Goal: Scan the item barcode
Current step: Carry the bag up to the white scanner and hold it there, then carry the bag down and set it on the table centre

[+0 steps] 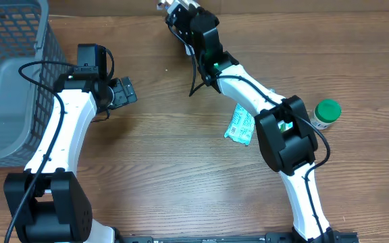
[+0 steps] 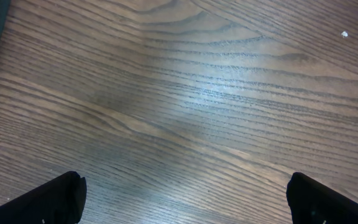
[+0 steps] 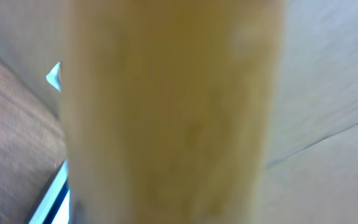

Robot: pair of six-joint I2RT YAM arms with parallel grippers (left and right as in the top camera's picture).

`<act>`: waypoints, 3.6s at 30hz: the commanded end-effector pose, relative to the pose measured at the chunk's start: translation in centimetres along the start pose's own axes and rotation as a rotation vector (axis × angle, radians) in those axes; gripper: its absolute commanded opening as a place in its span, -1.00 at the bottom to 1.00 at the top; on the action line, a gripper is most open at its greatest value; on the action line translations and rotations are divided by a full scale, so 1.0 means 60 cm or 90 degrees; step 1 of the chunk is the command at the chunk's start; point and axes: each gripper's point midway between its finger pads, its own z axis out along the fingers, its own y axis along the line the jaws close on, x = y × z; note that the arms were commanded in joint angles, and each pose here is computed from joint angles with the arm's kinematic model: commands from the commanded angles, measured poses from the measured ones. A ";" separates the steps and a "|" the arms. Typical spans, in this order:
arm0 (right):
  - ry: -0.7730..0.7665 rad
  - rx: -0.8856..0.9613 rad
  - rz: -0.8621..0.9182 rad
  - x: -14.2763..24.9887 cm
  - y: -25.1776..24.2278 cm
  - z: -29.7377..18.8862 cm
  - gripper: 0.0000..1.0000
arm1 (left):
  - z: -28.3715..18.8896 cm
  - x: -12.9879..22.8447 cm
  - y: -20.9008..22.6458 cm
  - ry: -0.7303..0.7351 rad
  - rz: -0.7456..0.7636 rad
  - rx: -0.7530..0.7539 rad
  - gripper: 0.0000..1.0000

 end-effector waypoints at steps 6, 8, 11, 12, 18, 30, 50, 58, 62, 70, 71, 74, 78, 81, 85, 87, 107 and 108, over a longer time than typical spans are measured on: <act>0.002 -0.042 0.124 0.010 0.019 0.008 -0.93 | -0.004 -0.005 0.001 -0.008 0.011 -0.005 0.99; 0.022 -0.056 0.147 0.020 0.030 0.006 -0.93 | -0.004 -0.005 0.001 -0.008 0.011 -0.005 0.99; 0.050 -0.075 0.176 0.034 0.046 0.004 -0.93 | -0.004 -0.005 0.001 -0.008 0.011 -0.005 0.99; 0.057 -0.079 0.187 0.038 0.049 0.003 -0.93 | -0.004 -0.005 0.001 -0.008 0.011 -0.005 0.99; 0.055 -0.140 0.192 0.038 0.079 -0.003 -0.92 | -0.004 -0.005 0.001 -0.008 0.011 -0.005 0.99; 0.042 -0.108 0.237 0.030 0.040 0.001 -0.93 | -0.004 -0.005 0.001 -0.008 0.011 -0.005 0.99; 0.377 -0.509 0.620 0.008 0.086 -0.257 -0.92 | -0.004 -0.005 0.001 -0.008 0.011 -0.005 0.99; 0.663 -0.581 0.596 0.119 0.159 -0.388 -0.91 | -0.004 -0.005 0.001 -0.008 0.011 -0.005 0.99; 0.719 -0.553 0.572 0.167 0.174 -0.405 -0.80 | -0.004 -0.005 0.001 -0.008 0.011 -0.005 0.99; 0.762 -0.501 0.533 0.216 0.179 -0.413 -0.77 | -0.004 -0.005 0.001 -0.008 0.011 -0.005 0.99; 0.762 -0.501 0.533 0.216 0.180 -0.413 -0.78 | -0.004 -0.005 0.001 -0.008 0.011 -0.005 1.00; 0.763 -0.501 0.533 0.217 0.180 -0.414 -0.79 | -0.004 -0.005 0.000 -0.008 0.011 -0.005 0.99; 0.763 -0.501 0.533 0.217 0.180 -0.413 -0.78 | -0.004 -0.005 0.001 -0.008 0.011 -0.005 0.99; 0.763 -0.500 0.533 0.217 0.180 -0.413 -0.69 | -0.004 -0.005 0.001 -0.008 0.011 -0.005 0.99; 0.766 -0.478 0.519 0.226 0.174 -0.410 -0.06 | -0.004 -0.005 0.001 -0.008 0.011 -0.005 0.99; 0.770 -0.453 0.503 0.236 0.168 -0.407 0.60 | -0.004 -0.005 0.001 -0.008 0.011 -0.005 0.99; 0.734 -0.187 0.495 0.287 0.102 -0.338 1.00 | -0.004 -0.005 0.001 -0.008 0.011 -0.005 0.99; 0.732 -0.187 0.496 0.286 0.102 -0.337 1.00 | -0.004 -0.005 0.000 -0.008 0.011 -0.005 0.99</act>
